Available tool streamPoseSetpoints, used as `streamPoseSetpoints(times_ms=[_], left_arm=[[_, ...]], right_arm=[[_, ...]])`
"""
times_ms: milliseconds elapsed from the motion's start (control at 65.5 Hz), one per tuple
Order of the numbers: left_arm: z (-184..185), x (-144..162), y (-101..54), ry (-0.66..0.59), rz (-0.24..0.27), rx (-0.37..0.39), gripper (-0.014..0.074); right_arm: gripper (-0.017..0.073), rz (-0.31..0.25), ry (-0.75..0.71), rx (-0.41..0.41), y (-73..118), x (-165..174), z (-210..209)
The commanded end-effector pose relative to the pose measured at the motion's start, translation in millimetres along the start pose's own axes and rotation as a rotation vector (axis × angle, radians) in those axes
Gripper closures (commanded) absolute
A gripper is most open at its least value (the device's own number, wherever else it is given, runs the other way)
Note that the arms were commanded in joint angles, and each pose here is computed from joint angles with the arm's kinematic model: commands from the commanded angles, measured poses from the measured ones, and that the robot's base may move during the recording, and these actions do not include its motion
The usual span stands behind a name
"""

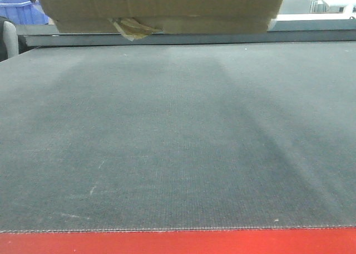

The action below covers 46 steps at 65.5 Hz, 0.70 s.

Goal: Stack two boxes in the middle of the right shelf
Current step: 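Lift the stacked boxes off the table with both grippers, then back the base away from the table holding the boxes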

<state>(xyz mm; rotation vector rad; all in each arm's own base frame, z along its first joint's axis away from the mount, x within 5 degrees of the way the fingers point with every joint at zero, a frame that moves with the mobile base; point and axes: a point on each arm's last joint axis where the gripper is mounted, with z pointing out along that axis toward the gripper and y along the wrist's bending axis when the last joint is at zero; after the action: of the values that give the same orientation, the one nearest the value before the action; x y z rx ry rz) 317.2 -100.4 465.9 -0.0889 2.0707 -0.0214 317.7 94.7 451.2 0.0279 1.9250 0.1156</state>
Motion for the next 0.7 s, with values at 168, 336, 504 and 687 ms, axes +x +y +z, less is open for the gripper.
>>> streamPoseSetpoints(times_ms=[168,336,504,687], left_arm=[[-6.4,-9.1,2.0,-0.065,-0.002,0.01,0.0704],[-6.4,-9.1,2.0,-0.065,-0.002,0.01,0.0704],[-6.4,-9.1,2.0,-0.065,-0.002,0.01,0.0704],[-6.4,-9.1,2.0,-0.065,-0.002,0.01,0.0704]], right_arm=[[0.0721,-0.015,-0.144,-0.063,3.5,-16.9,-6.7],[0.0721,-0.015,-0.15,-0.068,3.9,-17.5,-6.8],[0.0721,-0.015,-0.15,-0.068,3.9,-17.5,-6.8],[0.0721,-0.015,-0.15,-0.068,3.9,-17.5,-6.8]])
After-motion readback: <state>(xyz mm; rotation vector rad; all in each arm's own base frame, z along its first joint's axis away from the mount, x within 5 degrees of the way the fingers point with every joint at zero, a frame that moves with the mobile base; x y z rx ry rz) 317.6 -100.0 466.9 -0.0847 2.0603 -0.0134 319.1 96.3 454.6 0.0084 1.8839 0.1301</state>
